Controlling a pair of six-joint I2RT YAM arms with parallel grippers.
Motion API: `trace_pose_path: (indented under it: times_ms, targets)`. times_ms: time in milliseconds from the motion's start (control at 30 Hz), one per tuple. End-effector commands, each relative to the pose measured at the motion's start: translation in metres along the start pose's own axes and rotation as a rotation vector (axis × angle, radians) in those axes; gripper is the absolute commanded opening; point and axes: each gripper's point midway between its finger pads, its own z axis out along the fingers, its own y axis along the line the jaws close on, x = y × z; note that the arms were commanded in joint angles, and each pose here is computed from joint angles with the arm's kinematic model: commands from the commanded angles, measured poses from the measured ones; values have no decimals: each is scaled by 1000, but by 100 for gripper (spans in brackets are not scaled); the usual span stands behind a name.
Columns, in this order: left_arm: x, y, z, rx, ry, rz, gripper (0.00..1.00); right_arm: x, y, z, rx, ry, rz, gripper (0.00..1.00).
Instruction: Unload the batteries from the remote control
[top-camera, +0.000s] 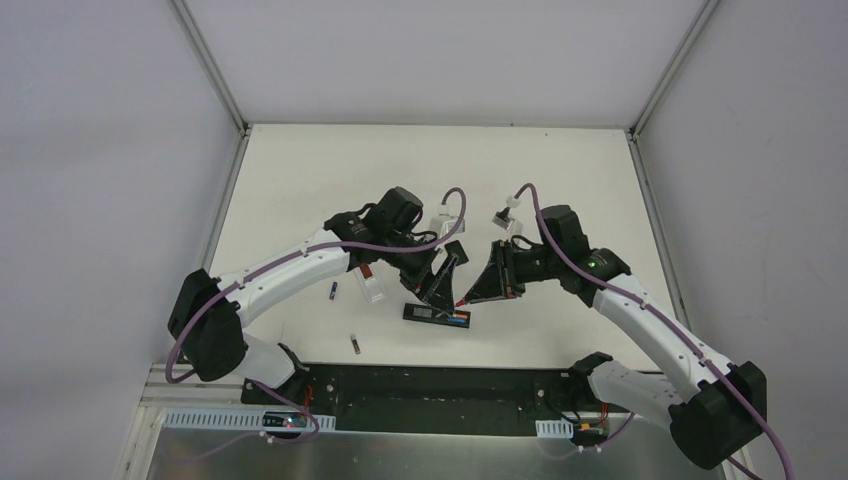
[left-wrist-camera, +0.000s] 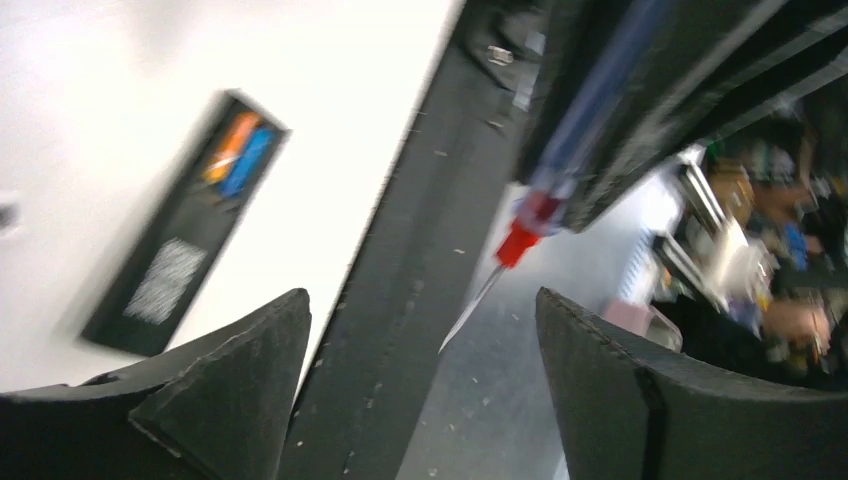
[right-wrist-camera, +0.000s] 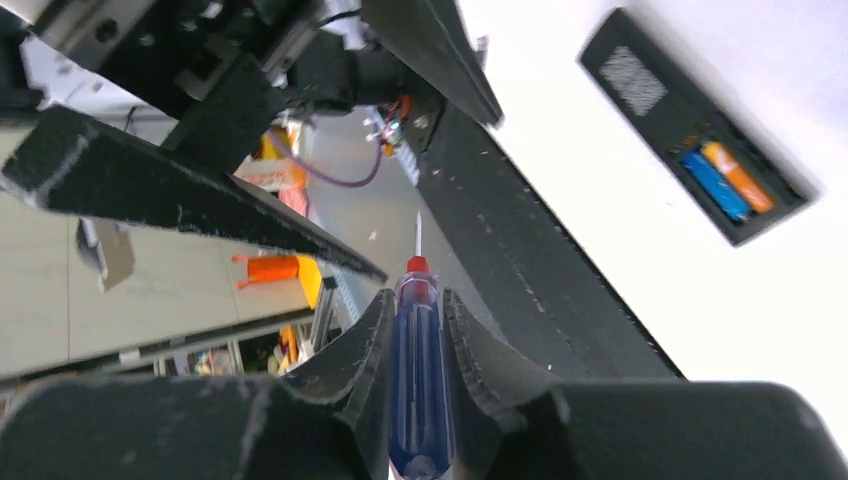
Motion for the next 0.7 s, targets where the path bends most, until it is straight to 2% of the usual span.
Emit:
trace_pose_path:
  times_ms: [0,133,233,500,667]
  targets:
    - [-10,68,-26,-424,-149,-62,89,-5,-41,-2,221,-86,123,0]
    - [2,92,-24,-502,-128,-105,93,8,-82,0,394,-86,305,0]
    - [10,102,-12,-501,-79,-131,91,13,-95,5,416,-100,370,0]
    - [-8,123,16,-481,-14,-142,86,9,-121,14,494,-126,428,0]
    - [-2,135,31,-471,37,-173,79,9,-135,19,542,-116,453,0]
